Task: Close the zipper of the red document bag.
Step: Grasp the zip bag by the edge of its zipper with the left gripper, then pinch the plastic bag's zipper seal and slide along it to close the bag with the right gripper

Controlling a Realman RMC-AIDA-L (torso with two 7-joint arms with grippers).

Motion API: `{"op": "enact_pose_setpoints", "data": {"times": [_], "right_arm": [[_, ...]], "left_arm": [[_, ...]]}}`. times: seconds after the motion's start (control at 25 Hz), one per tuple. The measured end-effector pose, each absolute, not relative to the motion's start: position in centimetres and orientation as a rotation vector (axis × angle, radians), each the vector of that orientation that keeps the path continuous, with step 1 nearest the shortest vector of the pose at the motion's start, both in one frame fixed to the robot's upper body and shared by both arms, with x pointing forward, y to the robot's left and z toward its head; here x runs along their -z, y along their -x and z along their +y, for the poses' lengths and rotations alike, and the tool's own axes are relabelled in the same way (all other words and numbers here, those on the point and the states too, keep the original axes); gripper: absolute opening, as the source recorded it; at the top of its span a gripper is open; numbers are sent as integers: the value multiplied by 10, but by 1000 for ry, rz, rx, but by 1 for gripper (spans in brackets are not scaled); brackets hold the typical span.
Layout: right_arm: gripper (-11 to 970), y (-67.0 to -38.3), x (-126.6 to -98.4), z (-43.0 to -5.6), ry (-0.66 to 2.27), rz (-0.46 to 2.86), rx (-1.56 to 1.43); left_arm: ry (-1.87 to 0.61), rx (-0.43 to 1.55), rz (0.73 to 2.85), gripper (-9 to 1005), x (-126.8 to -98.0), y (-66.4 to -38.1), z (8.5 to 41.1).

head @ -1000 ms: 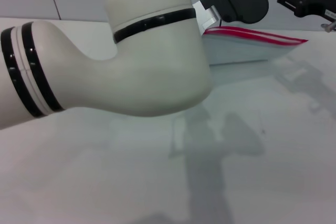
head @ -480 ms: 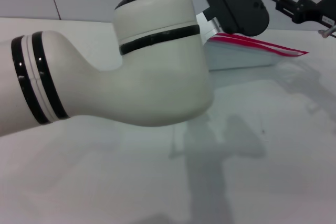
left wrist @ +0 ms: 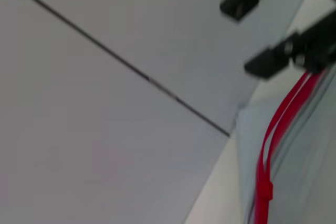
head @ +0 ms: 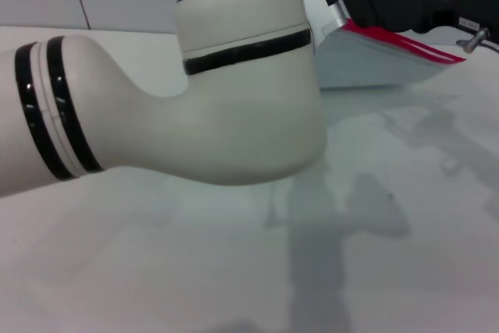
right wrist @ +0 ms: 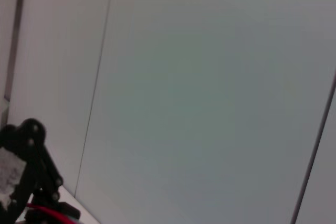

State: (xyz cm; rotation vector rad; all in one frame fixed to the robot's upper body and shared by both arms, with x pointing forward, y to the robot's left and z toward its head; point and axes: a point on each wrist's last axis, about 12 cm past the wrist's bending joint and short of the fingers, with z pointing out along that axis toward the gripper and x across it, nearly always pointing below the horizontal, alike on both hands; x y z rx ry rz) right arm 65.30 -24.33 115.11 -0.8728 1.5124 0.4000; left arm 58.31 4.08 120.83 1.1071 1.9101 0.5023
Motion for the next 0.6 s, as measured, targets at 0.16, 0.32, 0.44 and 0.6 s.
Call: {"op": "enact_pose_setpoints", "data": {"times": [0.16,0.32,0.44,0.6], "right_arm": [[575,-653,-1154,-245,867,1514,-398],[574,-651,-1150,-248,850,1525,-399],[573,-649,-1149,-248,855,1527,-398],[571,-648,-1149,-246,874,1522,-407]], "left_arm": [[-1103,-391,1943,53,-1202,-581,39],[-1113,-354,1952,53,-1199,-580,37],[-1117,-366,1940,53,-1199,-580,38],[-1123,-425,1891,53,-1199,-581,41]]}}
